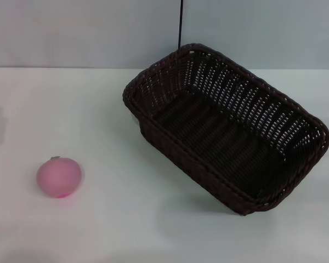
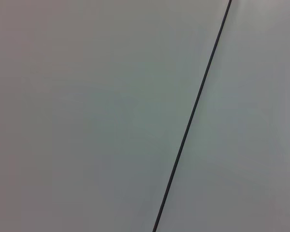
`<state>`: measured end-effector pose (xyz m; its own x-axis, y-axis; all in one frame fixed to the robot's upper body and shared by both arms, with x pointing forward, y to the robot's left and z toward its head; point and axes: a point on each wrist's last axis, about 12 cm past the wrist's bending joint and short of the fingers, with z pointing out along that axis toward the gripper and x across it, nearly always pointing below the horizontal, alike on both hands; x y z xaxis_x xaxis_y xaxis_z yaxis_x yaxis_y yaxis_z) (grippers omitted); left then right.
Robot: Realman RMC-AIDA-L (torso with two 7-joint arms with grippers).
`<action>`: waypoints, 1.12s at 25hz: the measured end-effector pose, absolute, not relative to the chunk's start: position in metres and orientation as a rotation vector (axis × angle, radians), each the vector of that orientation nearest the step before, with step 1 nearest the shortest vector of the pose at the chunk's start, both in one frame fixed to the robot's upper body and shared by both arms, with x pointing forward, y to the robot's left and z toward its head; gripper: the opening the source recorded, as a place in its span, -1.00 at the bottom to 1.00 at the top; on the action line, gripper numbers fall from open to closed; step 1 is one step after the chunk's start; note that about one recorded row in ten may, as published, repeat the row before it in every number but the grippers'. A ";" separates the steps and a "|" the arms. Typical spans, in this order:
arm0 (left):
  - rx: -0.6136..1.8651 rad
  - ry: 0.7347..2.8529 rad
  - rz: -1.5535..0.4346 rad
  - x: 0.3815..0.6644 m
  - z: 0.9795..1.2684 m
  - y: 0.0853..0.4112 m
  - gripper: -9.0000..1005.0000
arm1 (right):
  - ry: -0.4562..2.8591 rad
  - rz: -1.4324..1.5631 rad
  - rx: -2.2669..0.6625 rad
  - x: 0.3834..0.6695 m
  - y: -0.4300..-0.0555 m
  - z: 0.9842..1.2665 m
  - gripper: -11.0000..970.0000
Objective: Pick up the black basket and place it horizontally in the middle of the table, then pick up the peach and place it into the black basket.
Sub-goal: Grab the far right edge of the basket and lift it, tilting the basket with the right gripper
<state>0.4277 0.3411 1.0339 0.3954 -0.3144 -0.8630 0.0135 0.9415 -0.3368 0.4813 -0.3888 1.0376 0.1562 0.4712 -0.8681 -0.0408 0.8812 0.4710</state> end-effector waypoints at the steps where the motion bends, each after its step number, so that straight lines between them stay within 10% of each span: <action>1: -0.296 1.150 -0.212 0.428 1.034 0.341 0.58 | 1.362 0.376 0.386 0.481 -0.390 1.038 0.67; 17: -0.301 1.158 -0.213 0.432 1.033 0.340 0.57 | 1.318 0.449 0.247 0.483 -0.389 1.057 0.67; 28: -0.359 1.210 -0.284 0.431 1.026 0.342 0.56 | 1.674 0.687 -0.227 0.536 -0.408 1.158 0.67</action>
<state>0.4312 0.3420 1.0264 0.3291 -0.3998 -0.8555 0.0224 0.9090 -0.4161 0.5356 -0.4081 1.1580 -0.2308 0.2216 -0.9474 -0.5079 0.8031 0.3116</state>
